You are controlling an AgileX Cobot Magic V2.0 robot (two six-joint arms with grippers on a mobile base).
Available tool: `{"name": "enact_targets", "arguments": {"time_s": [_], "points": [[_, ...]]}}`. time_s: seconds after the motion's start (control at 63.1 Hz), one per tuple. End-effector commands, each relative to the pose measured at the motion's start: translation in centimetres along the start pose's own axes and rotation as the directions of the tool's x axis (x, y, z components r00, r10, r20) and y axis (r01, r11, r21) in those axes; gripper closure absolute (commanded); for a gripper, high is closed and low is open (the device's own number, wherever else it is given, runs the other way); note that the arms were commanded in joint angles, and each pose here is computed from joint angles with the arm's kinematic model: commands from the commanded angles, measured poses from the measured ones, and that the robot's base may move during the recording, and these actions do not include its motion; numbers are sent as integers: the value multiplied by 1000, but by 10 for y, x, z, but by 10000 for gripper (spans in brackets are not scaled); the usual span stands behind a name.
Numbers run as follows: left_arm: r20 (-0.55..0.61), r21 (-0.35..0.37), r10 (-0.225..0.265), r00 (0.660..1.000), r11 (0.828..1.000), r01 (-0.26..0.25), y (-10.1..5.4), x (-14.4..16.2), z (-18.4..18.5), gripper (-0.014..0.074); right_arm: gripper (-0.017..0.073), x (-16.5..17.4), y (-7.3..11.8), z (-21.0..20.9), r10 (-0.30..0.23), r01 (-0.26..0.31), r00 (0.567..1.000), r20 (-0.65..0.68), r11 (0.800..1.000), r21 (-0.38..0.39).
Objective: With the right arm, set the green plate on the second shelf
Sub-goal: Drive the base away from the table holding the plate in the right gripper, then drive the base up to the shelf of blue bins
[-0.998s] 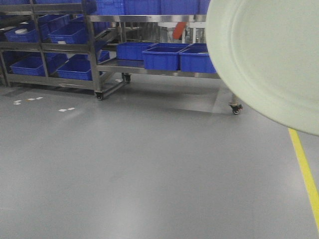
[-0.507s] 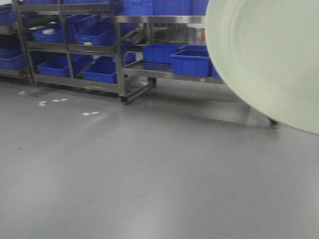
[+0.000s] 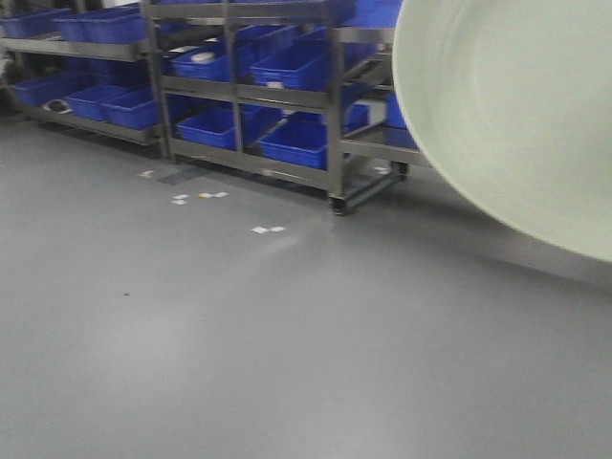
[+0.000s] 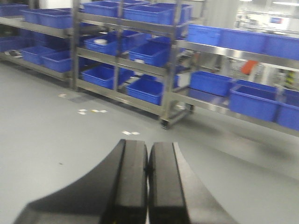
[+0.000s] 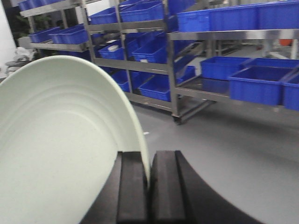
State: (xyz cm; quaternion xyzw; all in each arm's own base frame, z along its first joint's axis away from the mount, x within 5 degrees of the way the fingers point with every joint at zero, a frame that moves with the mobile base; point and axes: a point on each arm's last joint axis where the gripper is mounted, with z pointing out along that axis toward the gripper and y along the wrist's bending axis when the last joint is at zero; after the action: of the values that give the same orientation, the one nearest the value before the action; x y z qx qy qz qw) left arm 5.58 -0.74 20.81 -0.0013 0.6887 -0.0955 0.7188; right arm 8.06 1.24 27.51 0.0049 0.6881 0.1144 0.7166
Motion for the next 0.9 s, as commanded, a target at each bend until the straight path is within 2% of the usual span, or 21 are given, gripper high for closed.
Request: {"name": "enact_targets", "arguments": {"time_s": [0.0, 0.888], "points": [[63, 13, -13, 998, 1000, 12, 1, 5, 0, 463, 506, -16, 8, -1, 6, 0, 996, 86, 998, -70], [63, 13, -13, 998, 1000, 12, 1, 5, 0, 463, 506, -16, 7, -1, 6, -1, 996, 84, 998, -66]]}}
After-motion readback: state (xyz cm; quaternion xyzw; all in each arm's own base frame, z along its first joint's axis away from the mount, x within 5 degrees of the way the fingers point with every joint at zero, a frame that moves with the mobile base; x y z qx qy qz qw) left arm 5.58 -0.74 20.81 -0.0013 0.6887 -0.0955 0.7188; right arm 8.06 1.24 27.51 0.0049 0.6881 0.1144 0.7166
